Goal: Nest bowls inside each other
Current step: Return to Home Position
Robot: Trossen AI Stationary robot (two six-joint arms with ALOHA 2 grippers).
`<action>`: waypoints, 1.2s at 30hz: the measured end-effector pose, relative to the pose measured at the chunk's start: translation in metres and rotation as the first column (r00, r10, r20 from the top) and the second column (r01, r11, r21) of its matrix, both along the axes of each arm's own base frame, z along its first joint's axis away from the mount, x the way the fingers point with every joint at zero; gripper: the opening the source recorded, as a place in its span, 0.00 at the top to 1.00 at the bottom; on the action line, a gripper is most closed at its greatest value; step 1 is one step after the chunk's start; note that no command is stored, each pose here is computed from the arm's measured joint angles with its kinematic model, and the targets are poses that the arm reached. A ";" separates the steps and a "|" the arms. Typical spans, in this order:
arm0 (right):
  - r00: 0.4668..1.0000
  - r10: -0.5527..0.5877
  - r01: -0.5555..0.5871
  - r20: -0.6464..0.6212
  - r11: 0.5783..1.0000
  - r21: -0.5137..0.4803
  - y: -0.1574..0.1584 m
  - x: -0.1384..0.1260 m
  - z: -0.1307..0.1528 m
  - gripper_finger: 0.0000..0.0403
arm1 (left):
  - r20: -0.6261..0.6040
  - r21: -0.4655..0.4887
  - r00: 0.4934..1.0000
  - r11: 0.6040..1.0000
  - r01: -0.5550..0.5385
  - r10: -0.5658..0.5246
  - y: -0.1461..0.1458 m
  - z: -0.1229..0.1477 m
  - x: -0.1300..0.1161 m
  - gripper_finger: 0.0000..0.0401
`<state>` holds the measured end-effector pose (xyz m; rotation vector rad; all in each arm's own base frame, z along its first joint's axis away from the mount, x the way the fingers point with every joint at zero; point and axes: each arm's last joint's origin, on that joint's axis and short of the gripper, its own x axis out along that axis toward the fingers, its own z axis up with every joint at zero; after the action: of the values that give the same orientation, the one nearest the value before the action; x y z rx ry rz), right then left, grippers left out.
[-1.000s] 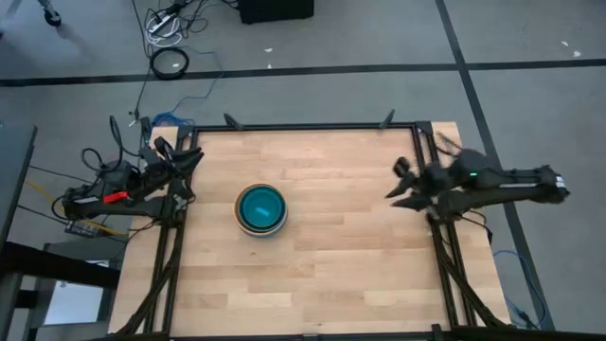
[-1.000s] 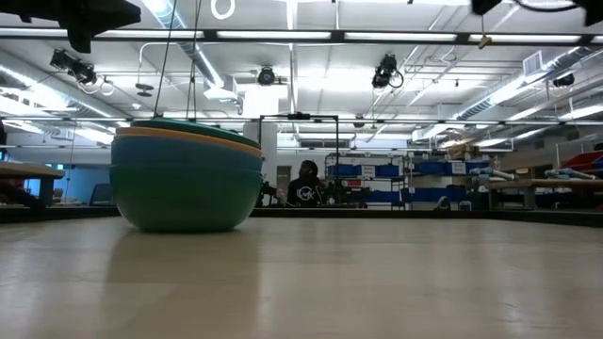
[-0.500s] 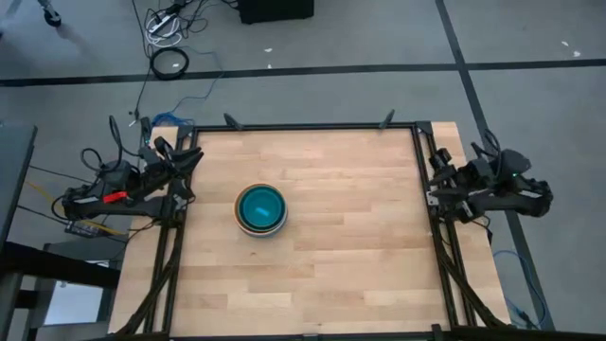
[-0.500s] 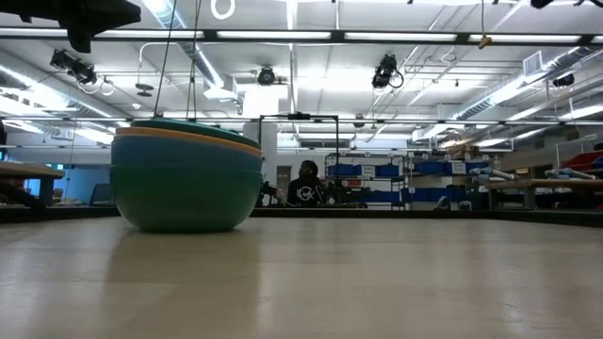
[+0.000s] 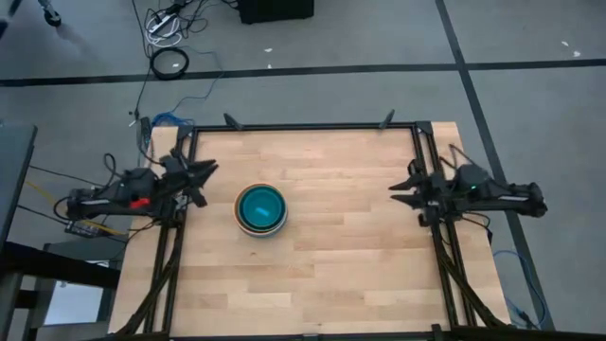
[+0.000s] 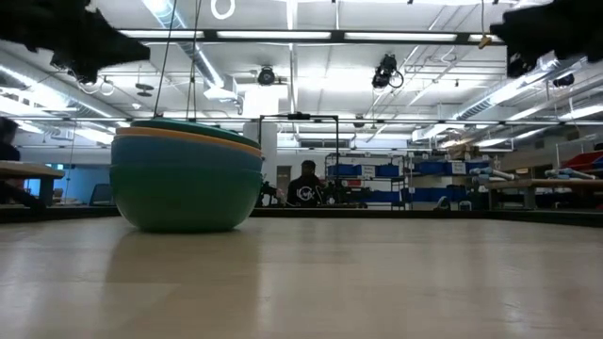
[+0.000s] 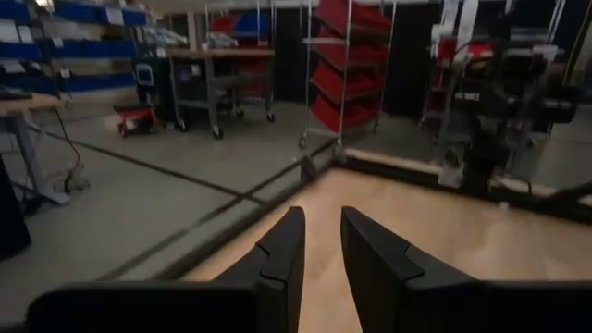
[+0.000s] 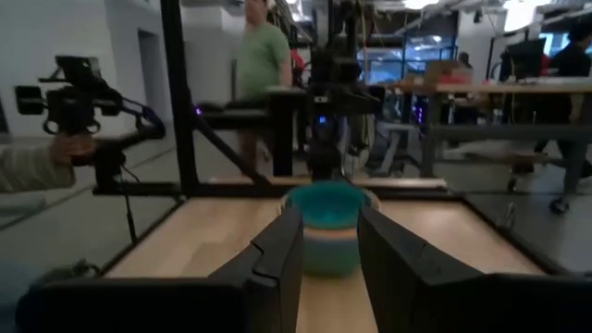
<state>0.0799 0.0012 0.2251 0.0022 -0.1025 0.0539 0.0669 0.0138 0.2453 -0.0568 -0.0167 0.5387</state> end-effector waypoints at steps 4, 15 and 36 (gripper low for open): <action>0.999 -0.036 0.037 -0.019 0.999 0.020 -0.001 0.008 -0.019 0.76 | 0.009 -0.012 1.000 1.000 0.016 -0.016 -0.001 -0.020 0.010 0.80; 0.998 -0.043 0.044 -0.049 0.999 0.018 -0.002 0.017 -0.052 0.76 | 0.037 0.007 0.991 0.992 0.128 -0.129 -0.004 -0.062 0.028 0.80; 0.998 -0.045 0.045 -0.054 0.999 -0.005 -0.002 0.018 -0.054 0.76 | 0.002 -0.001 0.986 0.986 0.164 -0.164 -0.005 -0.078 0.032 0.80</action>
<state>0.0978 -0.0004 0.1708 -0.0024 -0.0485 0.0089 0.0993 0.0086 0.1669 -0.0594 -0.0132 0.3739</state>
